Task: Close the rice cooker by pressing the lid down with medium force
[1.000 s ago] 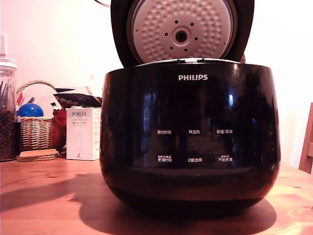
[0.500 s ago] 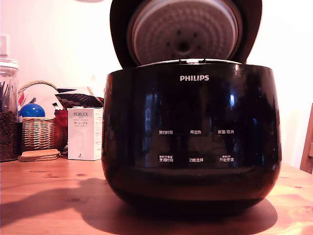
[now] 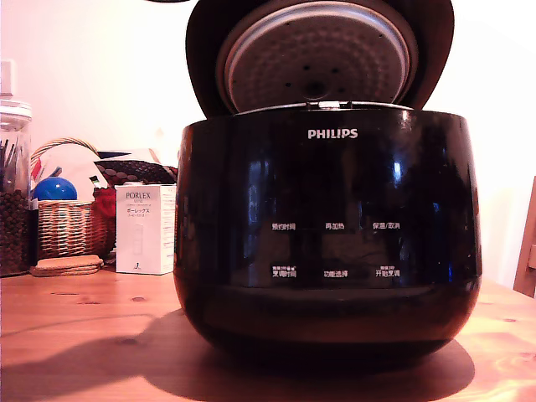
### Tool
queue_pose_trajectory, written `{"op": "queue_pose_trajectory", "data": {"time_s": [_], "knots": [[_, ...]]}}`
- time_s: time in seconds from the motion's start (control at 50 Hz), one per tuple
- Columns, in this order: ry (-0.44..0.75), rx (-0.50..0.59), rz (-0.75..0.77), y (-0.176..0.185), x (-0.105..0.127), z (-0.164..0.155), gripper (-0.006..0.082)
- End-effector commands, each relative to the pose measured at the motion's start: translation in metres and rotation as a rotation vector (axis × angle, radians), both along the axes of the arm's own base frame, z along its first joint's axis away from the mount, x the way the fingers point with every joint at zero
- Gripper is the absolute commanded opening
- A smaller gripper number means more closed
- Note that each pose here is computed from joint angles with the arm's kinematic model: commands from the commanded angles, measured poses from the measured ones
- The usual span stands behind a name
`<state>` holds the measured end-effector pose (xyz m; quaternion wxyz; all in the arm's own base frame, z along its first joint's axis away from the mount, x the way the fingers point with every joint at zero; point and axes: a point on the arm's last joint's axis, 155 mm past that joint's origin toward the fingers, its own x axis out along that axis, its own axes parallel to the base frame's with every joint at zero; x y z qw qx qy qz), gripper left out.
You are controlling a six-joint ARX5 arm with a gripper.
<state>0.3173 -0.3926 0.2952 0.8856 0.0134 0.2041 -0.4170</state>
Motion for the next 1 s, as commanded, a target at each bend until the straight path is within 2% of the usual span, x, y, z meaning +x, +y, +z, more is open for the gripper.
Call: {"op": "queue_pose_trajectory", "data": {"time_s": [0.0, 0.26, 0.72, 0.8, 0.98], "knots": [[0.009, 0.011, 0.001, 0.004, -0.006, -0.008, -0.0022], [0.005, 0.021, 0.023, 0.014, -0.018, -0.022, -0.0022], [-0.019, 0.05, 0.145, 0.056, -0.021, -0.044, -0.0022], [-0.024, 0.04, 0.143, 0.055, -0.021, -0.045, -0.0022], [-0.067, -0.051, 0.073, 0.033, -0.033, -0.023, -0.0022]]}}
